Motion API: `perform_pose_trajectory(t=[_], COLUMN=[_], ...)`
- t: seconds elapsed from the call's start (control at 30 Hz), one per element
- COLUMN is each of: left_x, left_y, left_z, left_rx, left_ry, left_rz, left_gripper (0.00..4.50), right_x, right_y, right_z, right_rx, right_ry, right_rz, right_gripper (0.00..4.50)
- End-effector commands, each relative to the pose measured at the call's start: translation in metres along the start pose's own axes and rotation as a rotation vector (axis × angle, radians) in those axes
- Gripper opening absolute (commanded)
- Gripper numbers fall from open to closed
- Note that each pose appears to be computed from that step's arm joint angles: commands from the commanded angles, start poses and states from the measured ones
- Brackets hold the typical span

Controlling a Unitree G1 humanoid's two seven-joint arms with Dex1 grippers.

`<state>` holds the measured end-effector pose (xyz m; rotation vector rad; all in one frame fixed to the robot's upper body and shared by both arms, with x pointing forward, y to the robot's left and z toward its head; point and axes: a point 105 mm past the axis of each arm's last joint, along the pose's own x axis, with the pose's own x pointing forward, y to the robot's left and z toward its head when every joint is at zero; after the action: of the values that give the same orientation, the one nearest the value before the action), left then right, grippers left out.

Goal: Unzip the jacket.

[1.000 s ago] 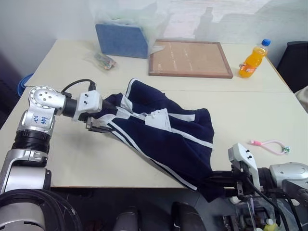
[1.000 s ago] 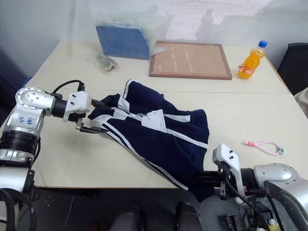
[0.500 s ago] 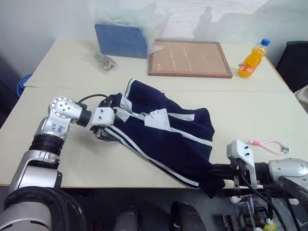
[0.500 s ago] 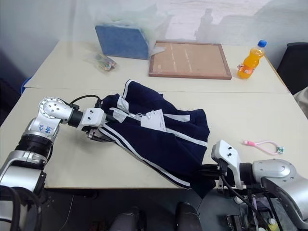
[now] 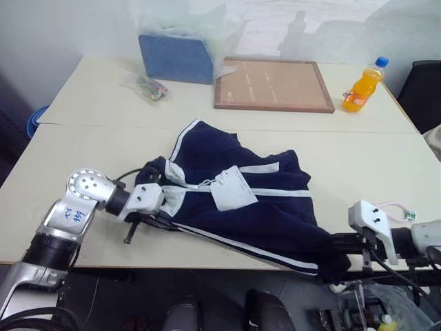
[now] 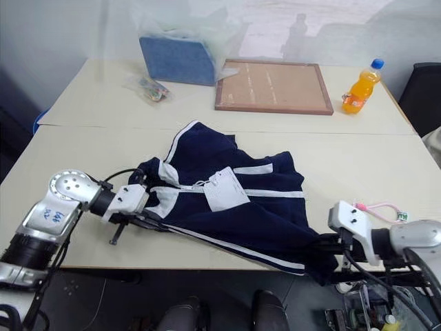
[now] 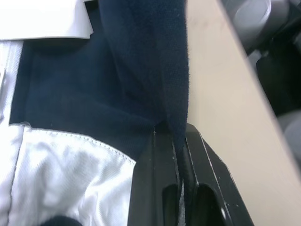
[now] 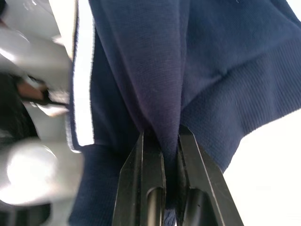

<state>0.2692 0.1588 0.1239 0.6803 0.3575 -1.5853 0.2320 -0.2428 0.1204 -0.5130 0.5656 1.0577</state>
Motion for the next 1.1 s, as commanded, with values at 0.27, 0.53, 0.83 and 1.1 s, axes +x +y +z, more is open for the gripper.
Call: perform_pose_trajectory(t=[0.27,0.53,0.83,1.1], left_x=[0.001,-0.005,-0.052,-0.041], left_y=[-0.010,-0.004,0.000,0.052], left_z=[-0.005,-0.003,0.042,0.071], left_rx=[-0.011,-0.053,-0.185,-0.062], left_ry=[0.046,0.004,-0.212,-0.230], left_rz=[0.068,0.130,0.142,0.135], left_gripper=[0.01,0.49,3.05,4.18], right_x=[-0.010,-0.006,-0.037,0.013], right_y=[0.002,0.011,0.005,-0.034], right_z=[-0.002,0.000,0.055,0.128], right_rx=[-0.043,0.011,0.011,0.217], right_ry=[0.032,0.020,-0.143,-0.407], right_rz=[0.060,0.050,-0.007,-0.012], right_gripper=[0.00,1.21,4.20,4.50])
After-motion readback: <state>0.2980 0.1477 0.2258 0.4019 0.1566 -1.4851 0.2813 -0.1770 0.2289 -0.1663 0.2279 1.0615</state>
